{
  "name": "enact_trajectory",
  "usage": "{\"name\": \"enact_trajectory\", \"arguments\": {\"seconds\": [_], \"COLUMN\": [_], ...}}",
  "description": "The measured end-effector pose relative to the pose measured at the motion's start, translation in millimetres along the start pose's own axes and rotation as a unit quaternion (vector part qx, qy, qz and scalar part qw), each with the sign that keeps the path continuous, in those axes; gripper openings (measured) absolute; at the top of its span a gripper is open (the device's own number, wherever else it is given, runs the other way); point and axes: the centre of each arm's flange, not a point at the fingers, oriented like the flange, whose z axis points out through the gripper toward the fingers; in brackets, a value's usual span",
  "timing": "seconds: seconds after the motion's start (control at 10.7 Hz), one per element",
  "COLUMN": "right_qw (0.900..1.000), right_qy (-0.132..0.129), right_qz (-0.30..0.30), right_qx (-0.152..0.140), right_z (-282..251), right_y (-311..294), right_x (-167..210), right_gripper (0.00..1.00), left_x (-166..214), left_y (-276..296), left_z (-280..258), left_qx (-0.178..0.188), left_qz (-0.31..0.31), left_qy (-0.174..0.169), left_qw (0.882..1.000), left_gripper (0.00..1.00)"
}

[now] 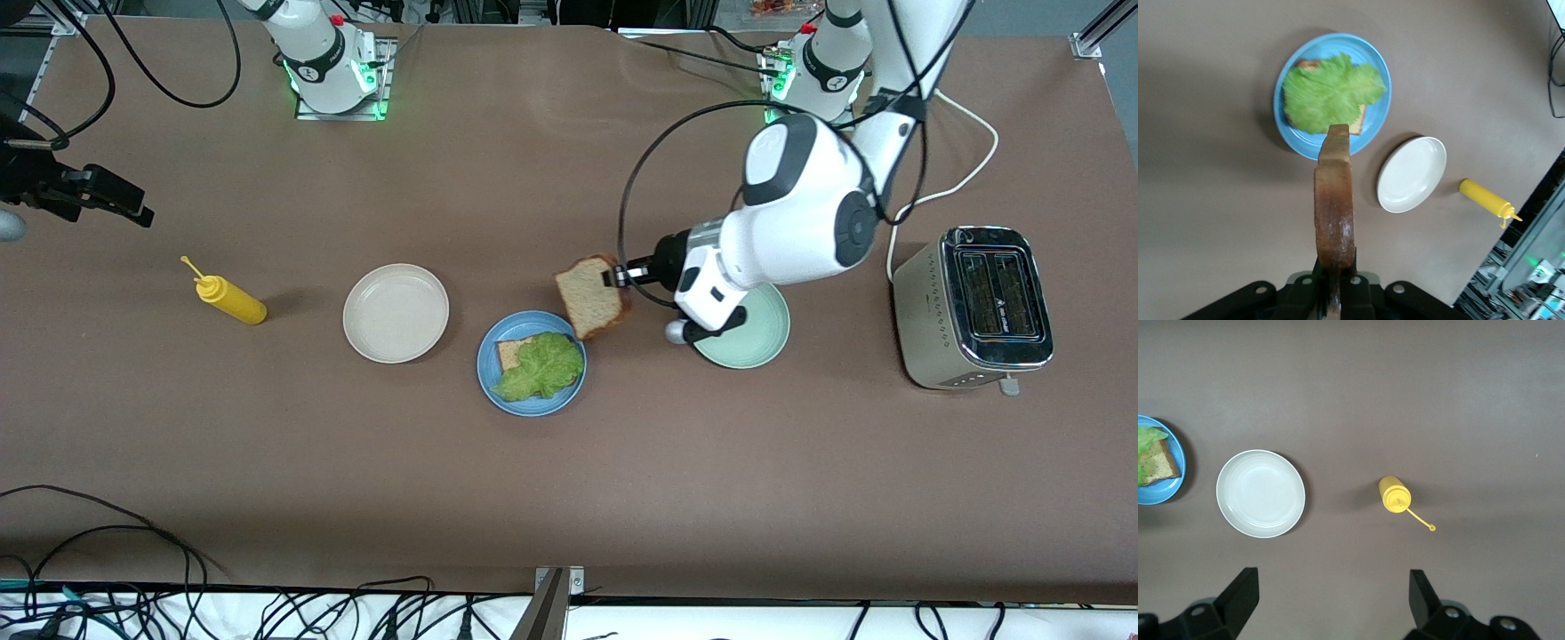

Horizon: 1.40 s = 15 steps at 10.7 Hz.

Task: Make sandwich in blue plate with both arms
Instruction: 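Carry the bread slice over the lettuce on the blue plate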

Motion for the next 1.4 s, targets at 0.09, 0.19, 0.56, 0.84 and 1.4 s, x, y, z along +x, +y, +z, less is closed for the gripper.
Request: {"name": "enact_trajectory", "arguments": {"seconds": [0.09,0.19,0.56,0.84,1.4], "right_qw": [1.000,1.000,1.000,1.000,1.000], "right_qy": [0.001,0.003,0.002,0.002,0.003], "right_qz": [0.000,0.000,0.001,0.000,-0.001], "right_qx": [0.000,0.000,-0.002,-0.007,-0.015], "right_z": [-1.9,-3.7,-4.5,-4.4,-4.5], "right_y": [0.1,0.3,1.2,1.8,3.4], "right_x": [0.0,0.0,-0.2,-0.3,-0.2], "right_gripper": [1.00,1.00,1.00,1.00,1.00], "left_x": [-0.2,0.8,0.8,16.8,40.0], "left_y": [5.8,12.5,50.3,57.6,52.6], "left_z": [13.5,28.0,91.2,111.0,135.4], "left_qx": [-0.010,-0.018,-0.040,-0.051,-0.055], "left_qz": [-0.009,-0.021,-0.040,-0.040,-0.034], "left_qy": [-0.002,0.000,0.025,0.053,0.070], "left_qw": [1.000,1.000,0.998,0.996,0.995], "left_gripper": [0.09,0.09,0.09,0.09,0.09]}}
